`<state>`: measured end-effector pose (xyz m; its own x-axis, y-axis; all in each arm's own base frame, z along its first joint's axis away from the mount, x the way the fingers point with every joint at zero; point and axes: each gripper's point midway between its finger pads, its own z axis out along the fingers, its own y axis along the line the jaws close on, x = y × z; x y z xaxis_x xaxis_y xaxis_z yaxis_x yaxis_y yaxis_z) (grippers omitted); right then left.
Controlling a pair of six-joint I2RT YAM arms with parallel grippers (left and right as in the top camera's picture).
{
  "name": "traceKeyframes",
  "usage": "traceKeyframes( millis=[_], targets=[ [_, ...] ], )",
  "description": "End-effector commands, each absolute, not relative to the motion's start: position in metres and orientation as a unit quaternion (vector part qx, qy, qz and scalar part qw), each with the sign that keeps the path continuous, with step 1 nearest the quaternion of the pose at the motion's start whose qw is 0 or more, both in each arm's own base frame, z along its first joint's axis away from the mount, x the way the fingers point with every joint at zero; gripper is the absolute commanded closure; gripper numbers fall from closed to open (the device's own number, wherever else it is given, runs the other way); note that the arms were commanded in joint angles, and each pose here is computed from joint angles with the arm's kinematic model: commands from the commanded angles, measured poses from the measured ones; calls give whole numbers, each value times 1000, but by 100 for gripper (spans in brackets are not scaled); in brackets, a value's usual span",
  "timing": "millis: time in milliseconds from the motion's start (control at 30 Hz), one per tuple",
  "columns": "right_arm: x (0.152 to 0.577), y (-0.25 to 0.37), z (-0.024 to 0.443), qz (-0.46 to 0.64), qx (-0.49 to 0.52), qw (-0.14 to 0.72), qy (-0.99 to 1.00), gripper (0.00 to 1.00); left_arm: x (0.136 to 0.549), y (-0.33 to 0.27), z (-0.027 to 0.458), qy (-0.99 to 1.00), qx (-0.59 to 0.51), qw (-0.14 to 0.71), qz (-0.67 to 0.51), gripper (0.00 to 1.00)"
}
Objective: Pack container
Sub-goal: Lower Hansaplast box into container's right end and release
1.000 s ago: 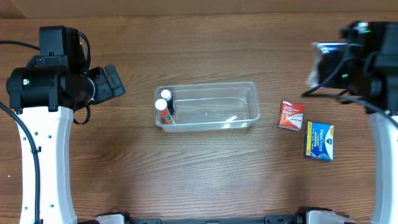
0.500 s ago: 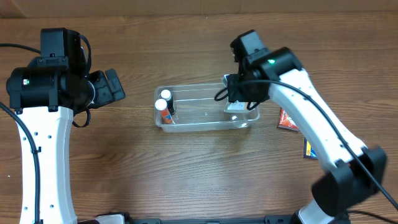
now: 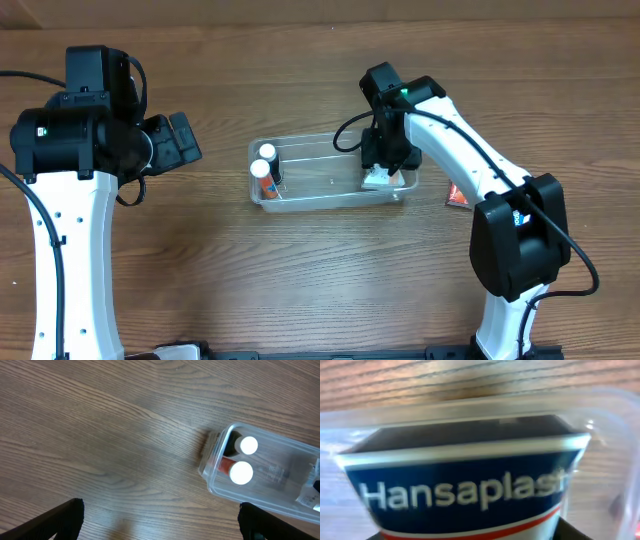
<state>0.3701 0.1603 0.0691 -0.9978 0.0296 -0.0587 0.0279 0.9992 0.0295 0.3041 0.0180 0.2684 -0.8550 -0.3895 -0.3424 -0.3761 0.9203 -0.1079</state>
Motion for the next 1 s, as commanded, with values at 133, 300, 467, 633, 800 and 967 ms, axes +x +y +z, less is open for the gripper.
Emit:
traceKeyframes(
  millis=[133, 300, 467, 633, 800, 967],
  targets=[
    [373, 152, 66, 0, 20, 31, 999, 22, 304, 20, 266, 966, -189, 178, -12, 0],
    [373, 152, 66, 1, 18, 30, 999, 88, 303, 20, 266, 966, -188, 177, -12, 0],
    [373, 152, 66, 1, 19, 32, 999, 96, 303, 20, 266, 966, -188, 177, -12, 0],
    [364, 153, 39, 9, 18, 21, 1000, 96, 303, 20, 266, 966, -188, 176, -12, 0],
    [348, 147, 12, 6, 18, 6, 1000, 96, 303, 20, 266, 966, -188, 176, -12, 0],
    [364, 148, 34, 0, 19, 31, 999, 96, 300, 20, 264, 967, -189, 170, -11, 0]
  ],
)
